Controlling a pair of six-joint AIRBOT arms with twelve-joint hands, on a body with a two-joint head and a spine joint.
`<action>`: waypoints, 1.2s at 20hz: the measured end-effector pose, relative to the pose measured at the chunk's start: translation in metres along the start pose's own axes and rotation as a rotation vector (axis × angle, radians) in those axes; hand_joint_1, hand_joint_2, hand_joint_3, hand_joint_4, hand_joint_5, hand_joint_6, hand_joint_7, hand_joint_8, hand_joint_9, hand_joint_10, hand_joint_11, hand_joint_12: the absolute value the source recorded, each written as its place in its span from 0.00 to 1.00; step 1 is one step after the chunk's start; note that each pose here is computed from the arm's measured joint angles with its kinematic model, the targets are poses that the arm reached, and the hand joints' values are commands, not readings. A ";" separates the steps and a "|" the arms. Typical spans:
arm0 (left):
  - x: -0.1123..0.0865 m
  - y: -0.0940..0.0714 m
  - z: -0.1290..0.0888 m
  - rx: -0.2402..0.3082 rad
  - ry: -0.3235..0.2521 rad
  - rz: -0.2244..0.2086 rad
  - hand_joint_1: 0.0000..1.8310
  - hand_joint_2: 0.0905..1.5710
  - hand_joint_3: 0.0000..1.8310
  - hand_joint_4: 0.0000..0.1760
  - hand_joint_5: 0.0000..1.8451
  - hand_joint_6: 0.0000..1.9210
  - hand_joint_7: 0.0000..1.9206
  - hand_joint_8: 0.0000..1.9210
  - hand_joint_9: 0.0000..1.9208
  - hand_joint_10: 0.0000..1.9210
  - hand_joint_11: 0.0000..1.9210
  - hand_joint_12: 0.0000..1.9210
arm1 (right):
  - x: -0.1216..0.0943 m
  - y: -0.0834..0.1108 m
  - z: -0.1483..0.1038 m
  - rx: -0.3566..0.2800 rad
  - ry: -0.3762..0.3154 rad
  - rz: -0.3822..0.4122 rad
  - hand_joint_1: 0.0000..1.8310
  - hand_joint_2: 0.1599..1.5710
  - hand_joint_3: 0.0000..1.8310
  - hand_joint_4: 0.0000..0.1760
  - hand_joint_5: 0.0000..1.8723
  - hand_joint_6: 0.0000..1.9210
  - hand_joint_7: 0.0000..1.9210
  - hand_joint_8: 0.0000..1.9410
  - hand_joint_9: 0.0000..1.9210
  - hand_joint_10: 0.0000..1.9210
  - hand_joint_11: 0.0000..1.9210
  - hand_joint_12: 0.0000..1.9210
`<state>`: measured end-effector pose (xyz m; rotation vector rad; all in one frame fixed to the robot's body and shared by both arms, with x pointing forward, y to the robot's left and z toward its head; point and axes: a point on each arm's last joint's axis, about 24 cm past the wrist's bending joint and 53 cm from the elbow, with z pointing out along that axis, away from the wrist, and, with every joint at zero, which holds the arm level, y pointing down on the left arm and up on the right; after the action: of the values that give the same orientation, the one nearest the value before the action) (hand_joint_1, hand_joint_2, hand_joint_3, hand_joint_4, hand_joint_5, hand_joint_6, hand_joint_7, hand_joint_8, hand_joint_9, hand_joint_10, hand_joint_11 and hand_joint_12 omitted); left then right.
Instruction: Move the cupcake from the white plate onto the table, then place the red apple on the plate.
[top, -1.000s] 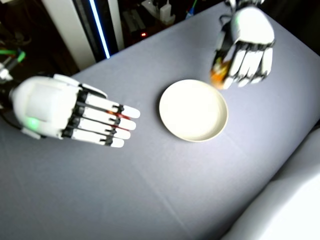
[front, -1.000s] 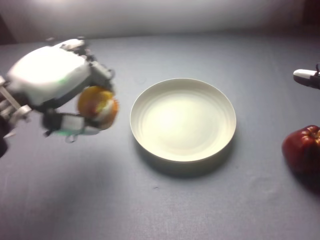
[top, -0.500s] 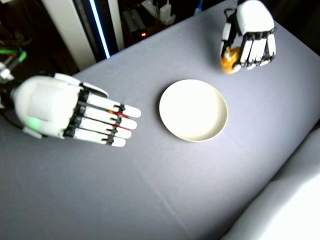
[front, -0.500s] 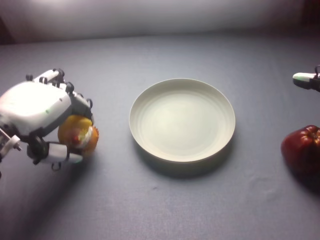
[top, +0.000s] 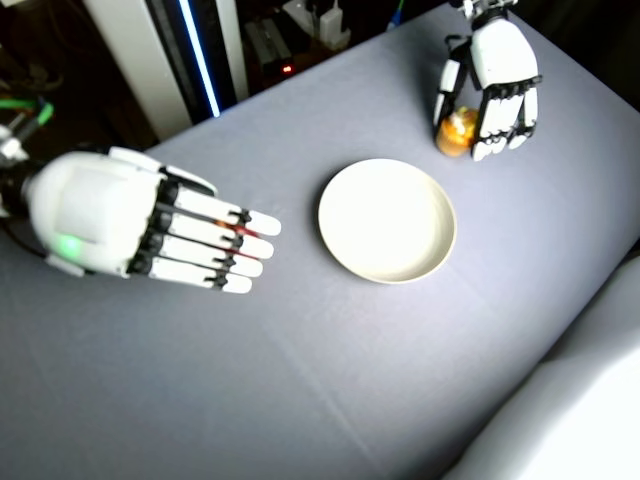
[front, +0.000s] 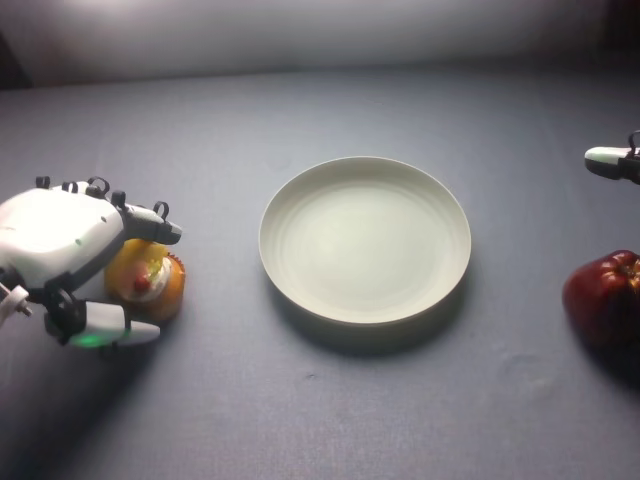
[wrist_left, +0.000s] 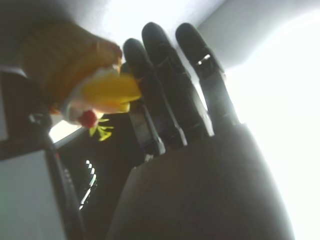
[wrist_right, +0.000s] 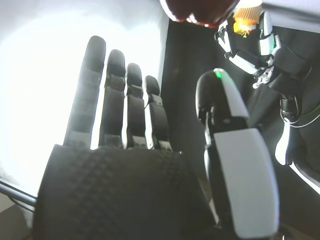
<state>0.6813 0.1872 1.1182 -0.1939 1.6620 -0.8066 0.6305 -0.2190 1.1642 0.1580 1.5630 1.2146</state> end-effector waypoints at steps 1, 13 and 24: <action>0.001 -0.003 -0.002 0.004 0.001 -0.007 0.46 0.51 0.00 0.65 0.11 0.00 0.25 0.00 0.31 0.00 0.13 0.41 | 0.000 0.001 0.000 -0.001 -0.002 0.002 0.38 0.80 0.00 0.00 0.12 0.00 0.17 0.00 0.23 0.00 0.21 0.12; -0.042 -0.083 -0.054 0.267 -0.172 -0.002 0.40 0.48 0.00 0.98 0.00 0.00 0.00 0.00 0.00 0.00 0.00 0.04 | 0.018 0.002 -0.001 0.000 0.110 -0.063 0.48 0.65 0.01 0.61 0.08 0.00 0.09 0.00 0.11 0.00 0.03 0.32; -0.056 -0.094 -0.080 0.331 -0.241 -0.054 0.47 0.50 0.00 0.91 0.00 0.00 0.00 0.00 0.00 0.00 0.02 0.03 | 0.057 -0.032 0.029 0.098 0.298 -0.128 0.49 0.53 0.00 0.29 0.15 0.01 0.16 0.00 0.23 0.01 0.14 0.45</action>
<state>0.5953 0.1788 1.2229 -0.0994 1.2828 -1.0437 0.6462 -0.1793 1.1068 -0.0625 1.8623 1.0975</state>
